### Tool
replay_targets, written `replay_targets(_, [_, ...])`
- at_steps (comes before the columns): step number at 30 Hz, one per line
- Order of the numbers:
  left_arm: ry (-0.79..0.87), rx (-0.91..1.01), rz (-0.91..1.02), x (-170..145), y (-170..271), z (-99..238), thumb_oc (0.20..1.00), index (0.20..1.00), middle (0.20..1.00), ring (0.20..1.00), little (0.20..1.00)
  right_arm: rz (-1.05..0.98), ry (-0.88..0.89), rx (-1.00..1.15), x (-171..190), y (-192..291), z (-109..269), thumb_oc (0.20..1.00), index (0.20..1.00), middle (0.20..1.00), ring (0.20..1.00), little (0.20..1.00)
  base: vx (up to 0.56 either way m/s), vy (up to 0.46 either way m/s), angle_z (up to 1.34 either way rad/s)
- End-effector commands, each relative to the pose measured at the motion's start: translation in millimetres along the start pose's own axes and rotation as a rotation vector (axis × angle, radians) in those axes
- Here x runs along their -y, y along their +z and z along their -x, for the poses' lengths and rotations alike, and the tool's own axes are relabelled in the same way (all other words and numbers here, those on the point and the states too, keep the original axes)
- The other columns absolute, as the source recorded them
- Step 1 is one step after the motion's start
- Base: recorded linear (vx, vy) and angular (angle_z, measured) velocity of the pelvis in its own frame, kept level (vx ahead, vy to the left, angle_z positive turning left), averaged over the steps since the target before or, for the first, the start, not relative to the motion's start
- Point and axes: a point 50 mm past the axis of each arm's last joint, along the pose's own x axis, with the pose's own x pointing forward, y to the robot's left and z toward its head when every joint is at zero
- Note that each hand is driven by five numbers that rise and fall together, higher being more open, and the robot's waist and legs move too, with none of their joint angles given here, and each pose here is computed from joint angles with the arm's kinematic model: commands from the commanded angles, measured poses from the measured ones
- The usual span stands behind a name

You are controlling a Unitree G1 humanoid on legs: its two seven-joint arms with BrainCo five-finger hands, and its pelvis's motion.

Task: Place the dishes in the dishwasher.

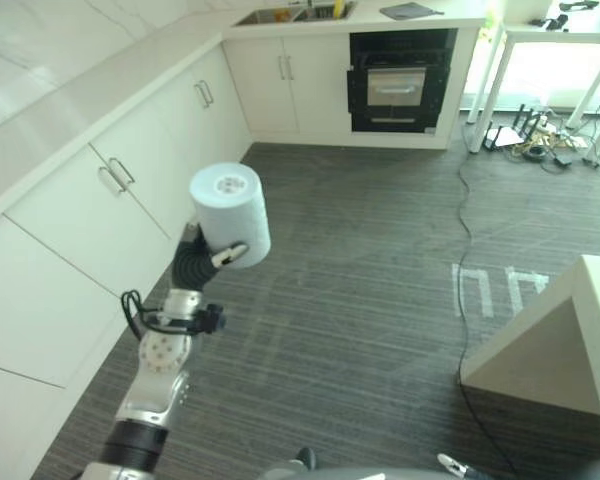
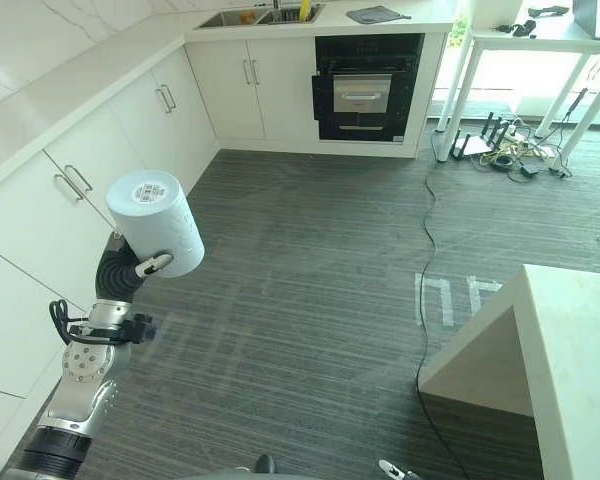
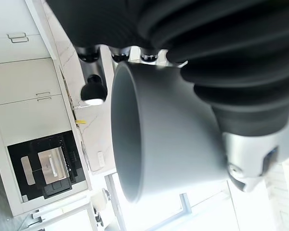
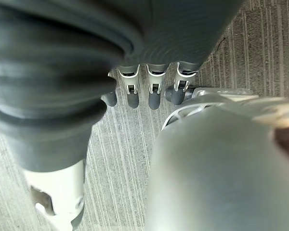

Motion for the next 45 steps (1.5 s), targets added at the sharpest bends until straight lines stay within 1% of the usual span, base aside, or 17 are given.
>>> replay_targets(1, [0.009, 0.131, -0.03, -6, 22, -12, 0.2, 0.2, 0.2, 0.2, 0.2, 0.037, 0.042, 0.0, -5, 6, -2, 1.0, 1.0, 1.0, 1.0, 1.0, 0.0, 0.01, -0.05])
replay_targets(8, [-0.014, 0.134, -0.043, -3, 23, -11, 0.2, 0.2, 0.2, 0.2, 0.2, 0.049, 0.072, 0.016, -5, 8, -1, 1.0, 1.0, 1.0, 1.0, 1.0, 0.0, 0.001, -0.03])
replay_targets(9, [-0.014, 0.166, 0.01, 11, 26, -35, 0.2, 0.2, 0.2, 0.2, 0.2, 0.062, 0.05, 0.126, -6, 30, -1, 1.0, 1.0, 1.0, 1.0, 1.0, -0.01, -0.048, 0.0])
replay_targets(13, [-0.021, 0.131, 0.048, 17, 23, -38, 0.2, 0.2, 0.2, 0.2, 0.2, 0.061, 0.05, 0.173, -7, 40, -1, 1.0, 1.0, 1.0, 1.0, 1.0, 0.0, -0.118, -0.07])
replay_targets(17, [-0.019, 0.14, 0.066, 20, 26, -38, 0.2, 0.2, 0.2, 0.2, 0.2, 0.095, -0.023, 0.237, -6, 55, 0, 1.0, 1.0, 1.0, 1.0, 1.0, 0.02, -0.164, -0.09])
replay_targets(20, [0.009, 0.148, 0.092, 17, 27, -39, 0.2, 0.2, 0.2, 0.2, 0.2, 0.13, -0.102, 0.233, 1, 61, 1, 1.0, 1.0, 1.0, 1.0, 1.0, 0.07, -0.168, 0.05])
replay_targets(25, [0.011, 0.159, 0.108, 14, 29, -35, 0.2, 0.2, 0.2, 0.2, 0.2, 0.175, -0.125, 0.224, 1, 69, 1, 1.0, 1.0, 1.0, 1.0, 1.0, 0.11, -0.046, -0.04])
replay_targets(28, [0.015, 0.146, 0.102, 10, 30, -31, 0.2, 0.2, 0.2, 0.2, 0.2, 0.211, -0.131, 0.207, 3, 70, 0, 1.0, 1.0, 1.0, 1.0, 1.0, 0.27, 0.219, -0.19])
replay_targets(31, [0.003, 0.128, 0.108, 14, 22, -30, 0.2, 0.2, 0.2, 0.2, 0.2, 0.21, -0.145, 0.182, 6, 63, 1, 1.0, 1.0, 1.0, 1.0, 1.0, 0.42, 0.454, -0.19])
replay_targets(34, [-0.011, 0.131, 0.042, 14, 18, -26, 0.2, 0.2, 0.2, 0.2, 0.2, 0.183, -0.165, 0.162, 7, 54, 0, 1.0, 1.0, 1.0, 1.0, 1.0, 0.39, 0.619, -0.42])
replay_targets(36, [-0.088, 0.144, -0.003, 19, 21, -30, 0.2, 0.2, 0.2, 0.2, 0.2, 0.119, -0.159, 0.164, 5, 45, -1, 1.0, 1.0, 1.0, 1.0, 1.0, 0.28, 0.44, -0.53])
replay_targets(38, [-0.122, 0.141, -0.012, 25, 21, -32, 0.2, 0.2, 0.2, 0.2, 0.2, 0.125, -0.159, 0.182, 1, 42, -1, 1.0, 1.0, 1.0, 1.0, 1.0, 0.32, 0.419, 0.35])
replay_targets(41, [-0.131, 0.136, -0.032, 28, 22, -36, 0.2, 0.2, 0.2, 0.2, 0.2, 0.098, -0.144, 0.203, -7, 44, -2, 1.0, 1.0, 1.0, 1.0, 1.0, 0.21, 0.333, 0.51])
replay_targets(45, [-0.118, 0.143, -0.056, 25, 25, -40, 0.2, 0.2, 0.2, 0.2, 0.2, 0.119, -0.119, 0.233, -11, 56, -3, 1.0, 1.0, 1.0, 1.0, 1.0, 0.14, 0.152, -0.2])
